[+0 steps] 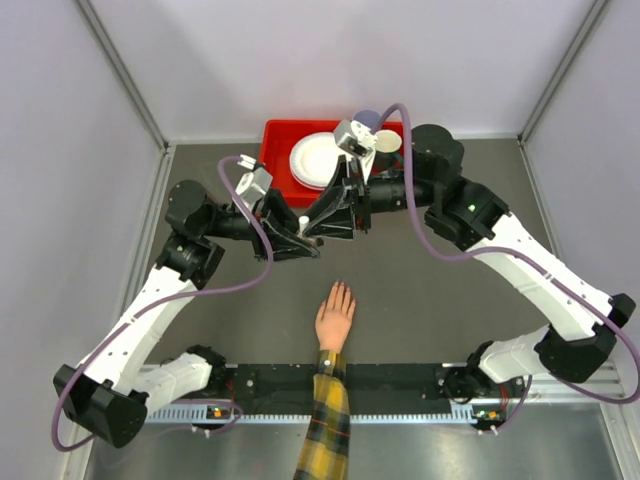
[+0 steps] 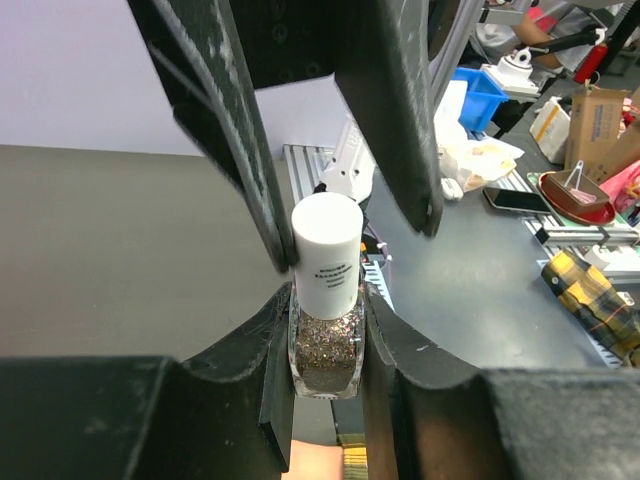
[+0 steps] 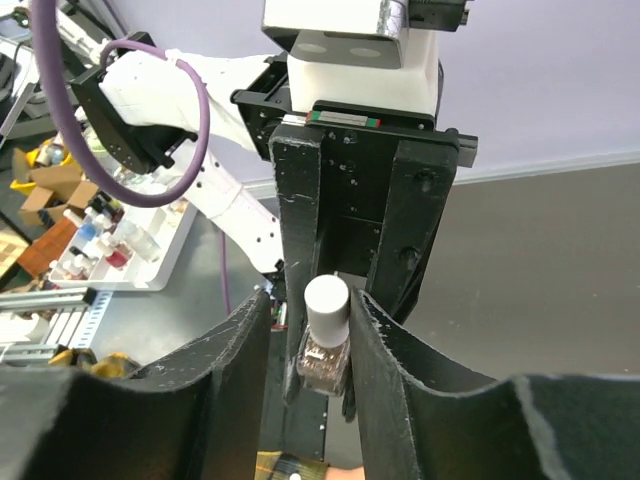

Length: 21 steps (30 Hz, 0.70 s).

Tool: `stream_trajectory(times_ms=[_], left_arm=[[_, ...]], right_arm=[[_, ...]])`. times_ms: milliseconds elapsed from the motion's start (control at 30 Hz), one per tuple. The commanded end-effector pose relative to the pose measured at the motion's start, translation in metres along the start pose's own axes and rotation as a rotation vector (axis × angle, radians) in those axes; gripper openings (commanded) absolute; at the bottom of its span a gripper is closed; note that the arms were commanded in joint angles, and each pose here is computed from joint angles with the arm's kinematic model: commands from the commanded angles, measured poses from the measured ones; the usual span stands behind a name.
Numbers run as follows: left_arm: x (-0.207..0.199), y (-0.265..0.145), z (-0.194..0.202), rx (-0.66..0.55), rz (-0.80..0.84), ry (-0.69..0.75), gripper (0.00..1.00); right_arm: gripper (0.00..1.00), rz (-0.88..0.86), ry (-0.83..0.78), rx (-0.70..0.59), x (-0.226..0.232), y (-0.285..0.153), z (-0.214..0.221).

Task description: Paint the nails

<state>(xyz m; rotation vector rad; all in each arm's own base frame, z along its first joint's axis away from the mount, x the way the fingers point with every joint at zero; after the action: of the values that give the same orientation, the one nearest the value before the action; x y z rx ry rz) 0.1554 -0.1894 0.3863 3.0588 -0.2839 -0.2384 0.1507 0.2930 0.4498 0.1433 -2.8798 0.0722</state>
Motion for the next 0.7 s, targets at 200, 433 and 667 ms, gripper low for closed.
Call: stream_trajectory(times_ms=[200,433,667], left_arm=[[-0.006,0.0,-0.009,-0.021,0.002,0.07,0.0],[0.041,-0.013,-0.013,-0.034,-0.481,0.095,0.0],[0.09,-0.044,-0.03,-0.243,-0.992,0.1,0.0]], right_arm=[[0.19,-0.079,-0.016,-0.029,-0.004,0.01,-0.012],[0.0,0.368,-0.009,-0.111,-0.026,0.0,-0.011],[0.0,1.122,-0.035,-0.116,-0.038,0.009,0.008]])
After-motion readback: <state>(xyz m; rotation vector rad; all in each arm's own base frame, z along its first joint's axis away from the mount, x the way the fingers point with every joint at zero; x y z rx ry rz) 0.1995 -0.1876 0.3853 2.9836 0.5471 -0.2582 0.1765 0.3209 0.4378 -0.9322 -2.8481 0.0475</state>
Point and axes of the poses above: each gripper's point midway between its finger pads, its own y axis out along the fingers, its own x axis along the line the jaws close on, z = x × y, the point moved 7 cm from there along -y, back along the fingers, and after that the axes turned 2 degrees about y, right-handed, at the moved point
